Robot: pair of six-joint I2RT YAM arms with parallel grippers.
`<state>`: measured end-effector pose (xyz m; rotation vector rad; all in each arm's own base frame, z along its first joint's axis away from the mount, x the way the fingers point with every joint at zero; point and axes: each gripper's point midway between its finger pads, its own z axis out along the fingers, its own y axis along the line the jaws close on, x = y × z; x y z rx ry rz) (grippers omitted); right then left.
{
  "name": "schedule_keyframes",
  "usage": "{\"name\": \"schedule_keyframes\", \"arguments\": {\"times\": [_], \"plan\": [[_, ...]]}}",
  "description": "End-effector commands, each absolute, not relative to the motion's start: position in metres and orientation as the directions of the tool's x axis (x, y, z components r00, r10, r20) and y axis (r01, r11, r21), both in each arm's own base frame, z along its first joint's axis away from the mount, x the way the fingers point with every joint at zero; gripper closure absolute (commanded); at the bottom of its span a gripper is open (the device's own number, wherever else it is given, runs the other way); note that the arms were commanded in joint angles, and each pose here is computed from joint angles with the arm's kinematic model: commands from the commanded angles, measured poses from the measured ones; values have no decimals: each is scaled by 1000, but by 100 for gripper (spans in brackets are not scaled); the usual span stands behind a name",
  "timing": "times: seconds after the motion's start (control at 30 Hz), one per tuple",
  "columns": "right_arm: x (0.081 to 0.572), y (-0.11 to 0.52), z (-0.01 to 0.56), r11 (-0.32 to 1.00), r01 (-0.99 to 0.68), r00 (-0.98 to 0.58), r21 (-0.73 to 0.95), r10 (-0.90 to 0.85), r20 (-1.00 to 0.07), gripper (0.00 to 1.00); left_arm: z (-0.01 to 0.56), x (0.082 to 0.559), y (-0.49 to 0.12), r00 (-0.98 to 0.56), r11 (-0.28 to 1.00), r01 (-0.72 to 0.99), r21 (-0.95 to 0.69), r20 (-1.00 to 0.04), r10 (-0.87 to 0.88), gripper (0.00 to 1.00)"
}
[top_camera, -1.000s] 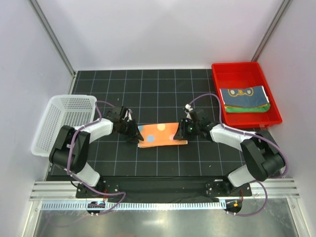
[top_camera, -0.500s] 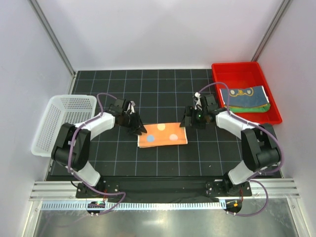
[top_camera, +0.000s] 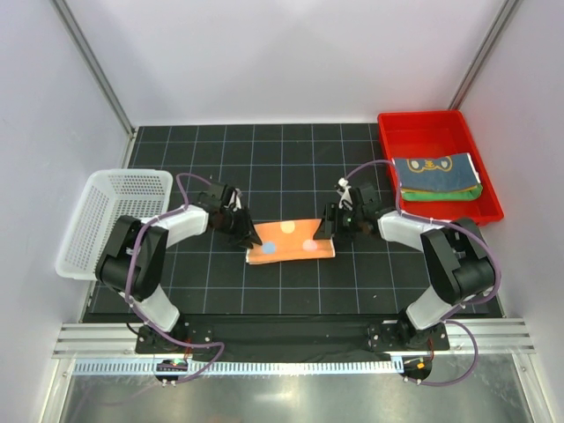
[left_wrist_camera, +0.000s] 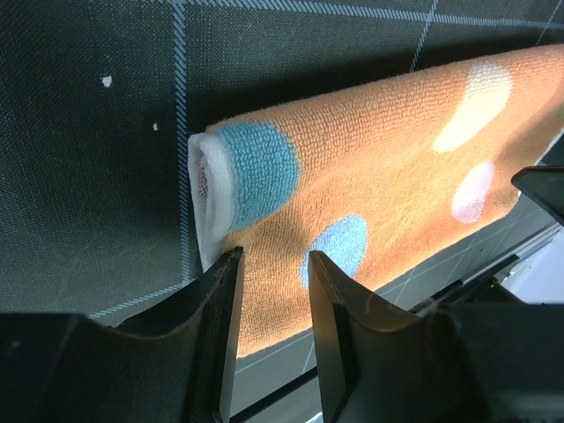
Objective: Fold and stack the towels
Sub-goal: Fold the towel
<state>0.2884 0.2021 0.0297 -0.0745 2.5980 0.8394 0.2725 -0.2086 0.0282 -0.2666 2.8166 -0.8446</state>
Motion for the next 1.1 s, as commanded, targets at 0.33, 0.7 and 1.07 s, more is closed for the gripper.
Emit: {"name": "schedule_keyframes", "arguments": {"times": [0.33, 0.7, 1.07], "plan": [[273, 191, 8, 876, -111, -921, 470, 87, -380, 76, 22, 267, -204, -955, 844, -127, -521, -165, -246, 62], [306, 176, 49, 932, -133, -883, 336, 42, -467, 99, 81, 298, -206, -923, 850, -60, -523, -294, -246, 58], [351, 97, 87, 984, -61, -893, 170, 22, -450, 99, 147, 317, -164, -826, 934, -1, -356, -527, -201, 52]]}}
